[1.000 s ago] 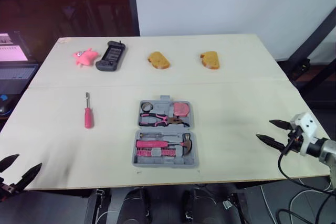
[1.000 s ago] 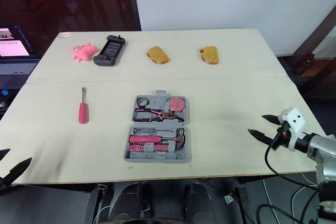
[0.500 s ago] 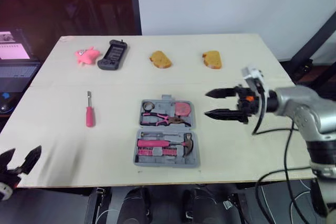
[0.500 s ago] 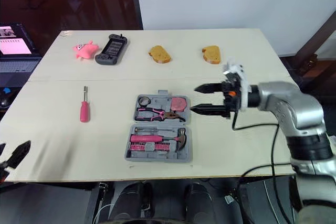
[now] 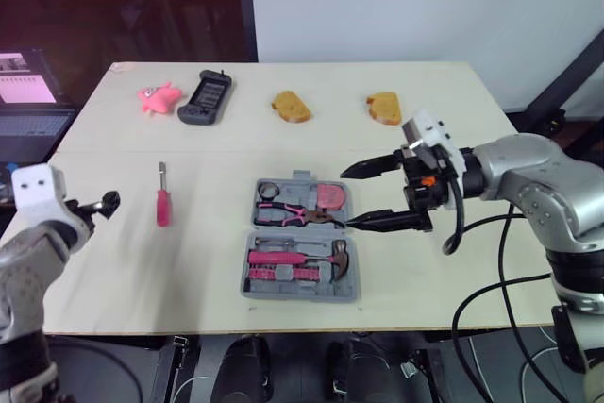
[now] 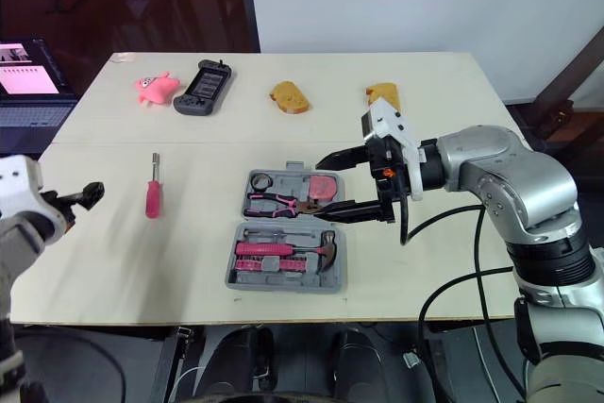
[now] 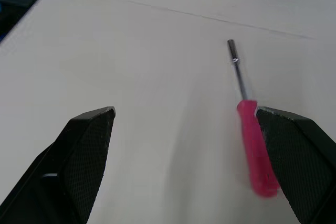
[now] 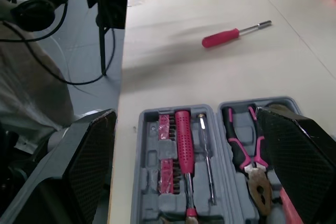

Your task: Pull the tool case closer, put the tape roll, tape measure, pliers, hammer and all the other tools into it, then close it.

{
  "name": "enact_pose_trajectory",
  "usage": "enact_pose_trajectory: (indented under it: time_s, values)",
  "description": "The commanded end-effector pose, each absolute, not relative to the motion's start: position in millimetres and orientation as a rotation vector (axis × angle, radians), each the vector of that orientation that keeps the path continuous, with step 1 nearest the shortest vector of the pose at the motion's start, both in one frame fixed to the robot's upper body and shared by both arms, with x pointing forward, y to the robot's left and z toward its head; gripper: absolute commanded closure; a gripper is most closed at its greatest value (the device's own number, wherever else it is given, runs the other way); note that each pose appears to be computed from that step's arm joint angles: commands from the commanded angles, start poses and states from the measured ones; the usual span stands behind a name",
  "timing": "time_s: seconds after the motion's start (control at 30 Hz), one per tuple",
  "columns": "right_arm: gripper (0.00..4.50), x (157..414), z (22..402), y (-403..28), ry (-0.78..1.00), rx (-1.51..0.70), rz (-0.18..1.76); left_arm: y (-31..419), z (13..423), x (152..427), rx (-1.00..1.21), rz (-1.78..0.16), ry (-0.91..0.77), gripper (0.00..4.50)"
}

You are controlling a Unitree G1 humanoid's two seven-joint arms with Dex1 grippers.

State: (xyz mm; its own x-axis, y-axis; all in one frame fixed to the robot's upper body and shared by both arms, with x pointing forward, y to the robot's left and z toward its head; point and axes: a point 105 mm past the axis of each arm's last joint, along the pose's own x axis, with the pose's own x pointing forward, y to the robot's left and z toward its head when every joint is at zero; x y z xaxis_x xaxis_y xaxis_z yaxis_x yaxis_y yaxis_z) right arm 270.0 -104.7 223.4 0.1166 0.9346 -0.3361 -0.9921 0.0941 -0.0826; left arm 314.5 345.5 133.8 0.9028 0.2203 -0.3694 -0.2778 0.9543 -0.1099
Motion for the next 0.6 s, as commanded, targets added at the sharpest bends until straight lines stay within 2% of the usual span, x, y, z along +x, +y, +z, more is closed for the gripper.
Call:
enact_pose_trajectory:
  time_s: [0.03, 0.33, 0.5, 0.6]
  values:
    - [0.02, 267, 236, -107, 0.160, -0.356, 1.412, 346, 132, 332, -0.187, 0.278, 0.383, 0.00]
    - [0.02, 282, 238, -119, 0.187, -0.352, 1.267, 308, 118, 377, -0.203, 0.213, 0.438, 0.00]
    - [0.02, 282, 239, -115, 0.184, -0.355, 1.269, 304, 106, 385, -0.181, 0.250, 0.482, 0.00]
    - [0.02, 291, 241, -114, 0.156, -0.329, 1.225, 300, 100, 390, -0.193, 0.275, 0.490, 0.00]
